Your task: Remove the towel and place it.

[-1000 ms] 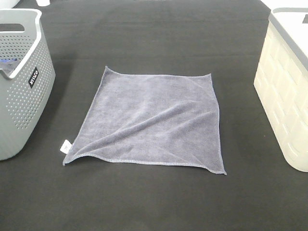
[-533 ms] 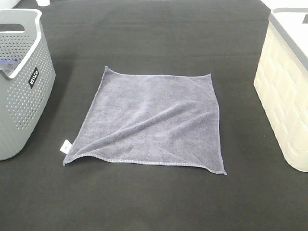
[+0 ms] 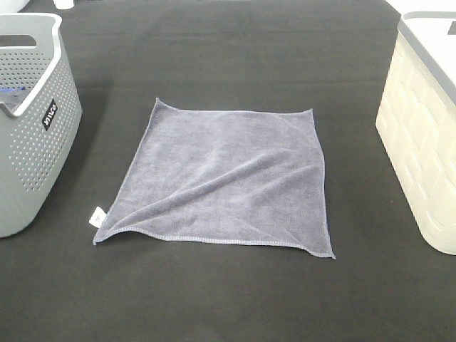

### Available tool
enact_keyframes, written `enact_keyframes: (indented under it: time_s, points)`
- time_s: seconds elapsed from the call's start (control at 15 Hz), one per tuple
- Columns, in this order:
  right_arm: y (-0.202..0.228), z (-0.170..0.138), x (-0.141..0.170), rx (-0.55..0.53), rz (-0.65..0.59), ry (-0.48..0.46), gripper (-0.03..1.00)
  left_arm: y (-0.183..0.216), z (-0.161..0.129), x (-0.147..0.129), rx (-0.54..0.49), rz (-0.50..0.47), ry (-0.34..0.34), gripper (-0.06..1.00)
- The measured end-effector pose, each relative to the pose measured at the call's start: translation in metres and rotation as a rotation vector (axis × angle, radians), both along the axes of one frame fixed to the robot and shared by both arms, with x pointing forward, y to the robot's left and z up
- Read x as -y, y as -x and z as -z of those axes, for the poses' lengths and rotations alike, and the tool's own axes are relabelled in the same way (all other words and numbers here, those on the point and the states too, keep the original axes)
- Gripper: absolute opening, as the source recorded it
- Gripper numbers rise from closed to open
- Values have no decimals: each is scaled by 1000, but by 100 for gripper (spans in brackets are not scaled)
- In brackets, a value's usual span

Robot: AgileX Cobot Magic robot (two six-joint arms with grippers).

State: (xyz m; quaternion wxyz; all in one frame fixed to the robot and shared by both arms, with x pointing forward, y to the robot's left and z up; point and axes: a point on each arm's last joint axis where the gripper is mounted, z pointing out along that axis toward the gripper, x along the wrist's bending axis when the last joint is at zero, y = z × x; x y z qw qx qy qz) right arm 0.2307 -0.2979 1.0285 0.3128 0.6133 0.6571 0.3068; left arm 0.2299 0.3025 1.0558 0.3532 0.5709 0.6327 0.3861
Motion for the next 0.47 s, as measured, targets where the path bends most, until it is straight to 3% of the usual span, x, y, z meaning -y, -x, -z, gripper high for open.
enact_keyframes:
  time_s: [0.47]
  points:
    - [0,0,0,0,0,0,76,0,0,1,1,9,13,61]
